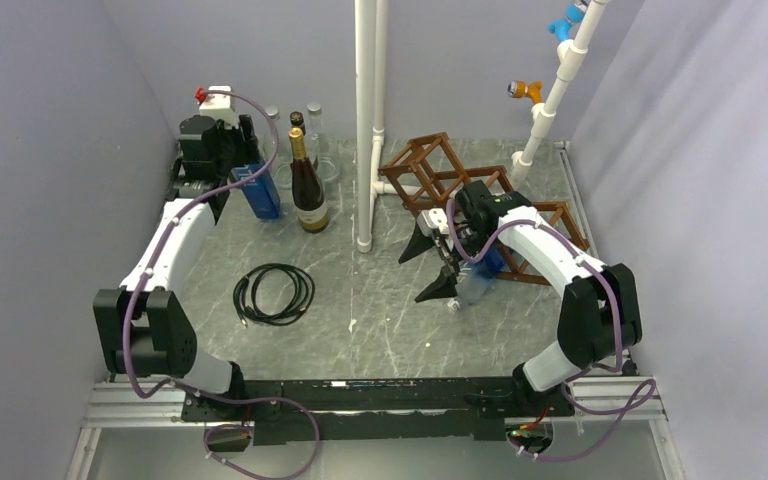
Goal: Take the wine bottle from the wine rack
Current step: Place the wine bottle at the center of the board, then pick up the wine bottle from the wine rack.
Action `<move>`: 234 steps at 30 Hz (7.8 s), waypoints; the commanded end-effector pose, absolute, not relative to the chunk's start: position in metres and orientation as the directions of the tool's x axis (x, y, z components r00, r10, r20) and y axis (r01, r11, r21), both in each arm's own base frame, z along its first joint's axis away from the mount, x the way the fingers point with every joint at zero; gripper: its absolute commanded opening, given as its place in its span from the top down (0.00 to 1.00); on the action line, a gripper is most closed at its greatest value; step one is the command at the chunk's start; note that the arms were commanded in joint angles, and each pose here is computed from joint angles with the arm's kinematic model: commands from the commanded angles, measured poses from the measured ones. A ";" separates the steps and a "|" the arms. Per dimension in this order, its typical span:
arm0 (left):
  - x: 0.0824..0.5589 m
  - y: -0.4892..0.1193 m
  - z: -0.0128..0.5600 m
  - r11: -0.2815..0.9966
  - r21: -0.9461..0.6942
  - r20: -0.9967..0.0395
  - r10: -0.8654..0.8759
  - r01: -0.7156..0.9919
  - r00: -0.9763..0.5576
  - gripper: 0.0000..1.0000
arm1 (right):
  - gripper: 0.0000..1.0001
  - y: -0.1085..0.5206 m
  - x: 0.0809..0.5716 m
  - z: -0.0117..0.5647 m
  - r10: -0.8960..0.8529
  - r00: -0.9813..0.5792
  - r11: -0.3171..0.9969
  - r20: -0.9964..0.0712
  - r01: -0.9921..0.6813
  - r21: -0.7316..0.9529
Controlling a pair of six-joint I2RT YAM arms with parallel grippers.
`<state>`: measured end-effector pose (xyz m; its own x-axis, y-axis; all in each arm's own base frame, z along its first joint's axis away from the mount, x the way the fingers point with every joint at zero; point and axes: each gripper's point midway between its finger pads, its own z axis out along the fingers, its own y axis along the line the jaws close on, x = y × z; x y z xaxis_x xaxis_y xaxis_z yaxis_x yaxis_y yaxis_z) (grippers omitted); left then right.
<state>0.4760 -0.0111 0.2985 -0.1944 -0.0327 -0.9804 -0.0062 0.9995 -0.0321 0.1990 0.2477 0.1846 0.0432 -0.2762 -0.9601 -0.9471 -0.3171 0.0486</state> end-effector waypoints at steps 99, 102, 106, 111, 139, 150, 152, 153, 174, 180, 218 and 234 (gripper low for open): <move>0.200 -0.156 0.291 0.587 -0.497 -0.867 -0.316 0.639 -0.385 0.00 | 0.00 0.123 0.226 0.262 -0.141 0.106 0.267 -0.984 -0.953 -0.141; 0.195 -0.173 0.287 0.566 -0.482 -0.876 -0.283 0.669 -0.392 0.01 | 0.00 0.114 0.230 0.267 -0.112 0.087 0.306 -0.990 -0.945 -0.118; 0.187 -0.202 0.284 0.521 -0.460 -0.886 -0.223 0.719 -0.406 0.00 | 0.00 0.104 0.233 0.270 -0.084 0.083 0.345 -0.993 -0.933 -0.107; 0.182 -0.233 0.287 0.456 -0.433 -0.900 -0.173 0.777 -0.400 0.00 | 0.00 0.097 0.236 0.266 -0.062 0.066 0.367 -0.996 -0.926 -0.084; 0.202 -0.403 0.218 0.336 -0.498 -0.859 -0.069 0.799 -0.507 0.00 | 0.00 0.087 0.237 0.259 -0.048 0.069 0.409 -0.996 -0.909 -0.083; 0.223 -0.443 0.182 0.355 -0.623 -0.772 -0.134 0.697 -0.621 0.01 | 0.00 0.086 0.238 0.256 -0.052 0.062 0.415 -0.997 -0.907 -0.078; 0.227 -0.450 0.171 0.362 -0.647 -0.750 -0.139 0.672 -0.647 0.01 | 0.00 0.086 0.238 0.256 -0.053 0.062 0.415 -0.997 -0.906 -0.078; 0.230 -0.453 0.169 0.360 -0.656 -0.743 -0.149 0.663 -0.653 0.00 | 0.00 0.086 0.238 0.255 -0.053 0.061 0.415 -0.997 -0.906 -0.078; 0.245 -0.499 0.123 0.348 -0.714 -0.669 -0.081 0.608 -0.739 0.00 | 0.00 0.085 0.239 0.253 -0.059 0.062 0.419 -0.996 -0.904 -0.081; 0.250 -0.506 0.115 0.357 -0.716 -0.661 -0.072 0.600 -0.747 0.00 | 0.00 0.085 0.239 0.252 -0.061 0.062 0.420 -0.996 -0.904 -0.081; 0.257 -0.539 0.109 0.289 -0.741 -0.644 -0.047 0.607 -0.764 0.72 | 0.00 0.084 0.238 0.249 -0.076 0.066 0.425 -0.995 -0.900 -0.092; 0.230 -0.500 0.164 0.251 -0.712 -0.688 -0.061 0.656 -0.723 1.00 | 0.00 0.083 0.239 0.248 -0.078 0.064 0.430 -0.995 -0.898 -0.092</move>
<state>0.2330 -0.4963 0.0840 -0.8065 0.0314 -0.5904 0.5533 0.3917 -0.7351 0.2389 0.0838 0.2437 0.0172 -0.0766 -0.9969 -0.8999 0.4333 -0.0488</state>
